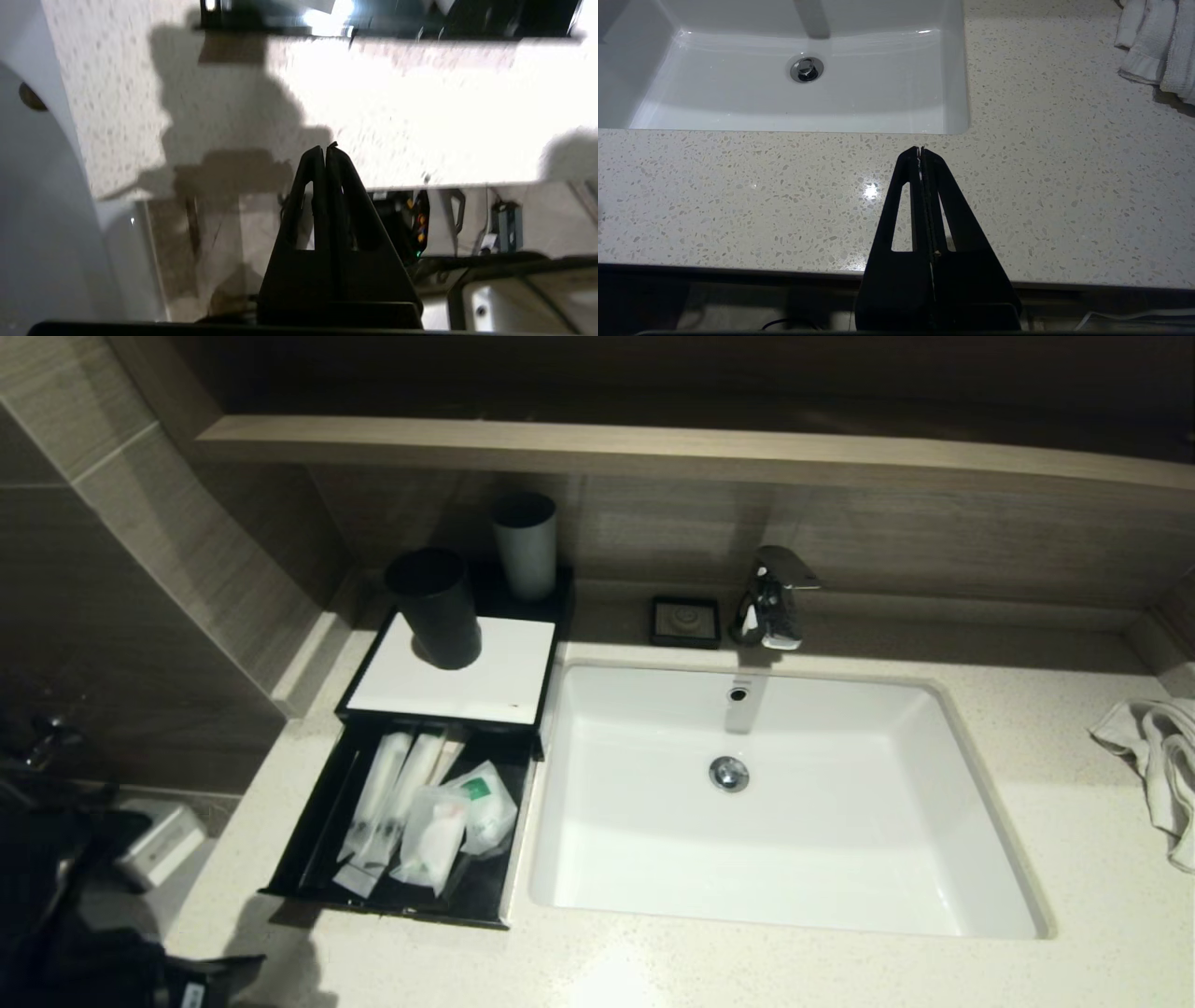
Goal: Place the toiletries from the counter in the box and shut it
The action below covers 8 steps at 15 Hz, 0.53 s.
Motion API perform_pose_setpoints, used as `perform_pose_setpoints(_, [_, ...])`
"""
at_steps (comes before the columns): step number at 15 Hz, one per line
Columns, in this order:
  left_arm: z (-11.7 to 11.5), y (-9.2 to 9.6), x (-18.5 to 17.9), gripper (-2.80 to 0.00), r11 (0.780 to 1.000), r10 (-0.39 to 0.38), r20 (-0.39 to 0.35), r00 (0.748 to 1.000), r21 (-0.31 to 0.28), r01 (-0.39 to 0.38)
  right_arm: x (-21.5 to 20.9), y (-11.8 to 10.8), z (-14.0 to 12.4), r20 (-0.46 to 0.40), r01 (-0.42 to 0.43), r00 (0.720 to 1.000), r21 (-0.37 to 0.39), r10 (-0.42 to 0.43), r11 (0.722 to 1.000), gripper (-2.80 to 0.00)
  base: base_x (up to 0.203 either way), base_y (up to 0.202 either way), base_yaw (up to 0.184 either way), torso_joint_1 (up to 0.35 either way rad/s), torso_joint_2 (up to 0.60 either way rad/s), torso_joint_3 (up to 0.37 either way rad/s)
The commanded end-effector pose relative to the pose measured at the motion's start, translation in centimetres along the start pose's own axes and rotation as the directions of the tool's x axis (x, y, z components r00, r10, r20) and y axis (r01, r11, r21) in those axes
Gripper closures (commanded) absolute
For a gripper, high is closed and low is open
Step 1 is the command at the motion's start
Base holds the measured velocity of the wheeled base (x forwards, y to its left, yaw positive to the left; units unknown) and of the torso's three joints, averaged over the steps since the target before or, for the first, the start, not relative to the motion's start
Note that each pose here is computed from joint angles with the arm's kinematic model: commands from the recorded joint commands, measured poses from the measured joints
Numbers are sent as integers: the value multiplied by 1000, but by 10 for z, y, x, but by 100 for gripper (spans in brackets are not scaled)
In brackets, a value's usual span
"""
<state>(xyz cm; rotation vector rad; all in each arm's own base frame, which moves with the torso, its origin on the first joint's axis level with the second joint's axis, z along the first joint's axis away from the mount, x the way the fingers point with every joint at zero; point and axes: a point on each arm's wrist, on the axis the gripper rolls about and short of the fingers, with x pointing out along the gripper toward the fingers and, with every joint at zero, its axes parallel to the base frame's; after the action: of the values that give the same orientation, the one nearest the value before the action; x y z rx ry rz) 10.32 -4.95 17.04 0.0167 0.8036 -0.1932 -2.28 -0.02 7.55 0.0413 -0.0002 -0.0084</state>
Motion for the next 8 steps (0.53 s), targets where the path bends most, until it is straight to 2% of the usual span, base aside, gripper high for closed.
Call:
perform_pose_setpoints(1, [-18, 2, 1, 0, 1000, -5, -55, 998, 27, 7, 0, 0, 0, -2, -1, 1000, 0, 1, 1000, 0, 0, 0, 0, 0, 0, 0])
perform_pose_setpoints(3, [-21, 1, 8, 0, 999, -10, -97, 995, 34, 13, 0, 0, 0, -1, 0, 1000, 0, 0, 1000, 0, 0, 0, 0, 0, 0, 0])
perform_pose_setpoints(6, [-12, -6, 30, 0, 999, 6, -161, 987, 39, 1, 0, 0, 0, -2, -1, 1000, 0, 1, 1000, 0, 0, 0, 0, 0, 0, 0])
perform_pose_setpoints(8, [-4, -11, 48, 0, 999, 9, -164, 986, 35, -3, 0, 0, 0, 0, 0, 1000, 0, 0, 1000, 0, 0, 0, 0, 0, 0, 0])
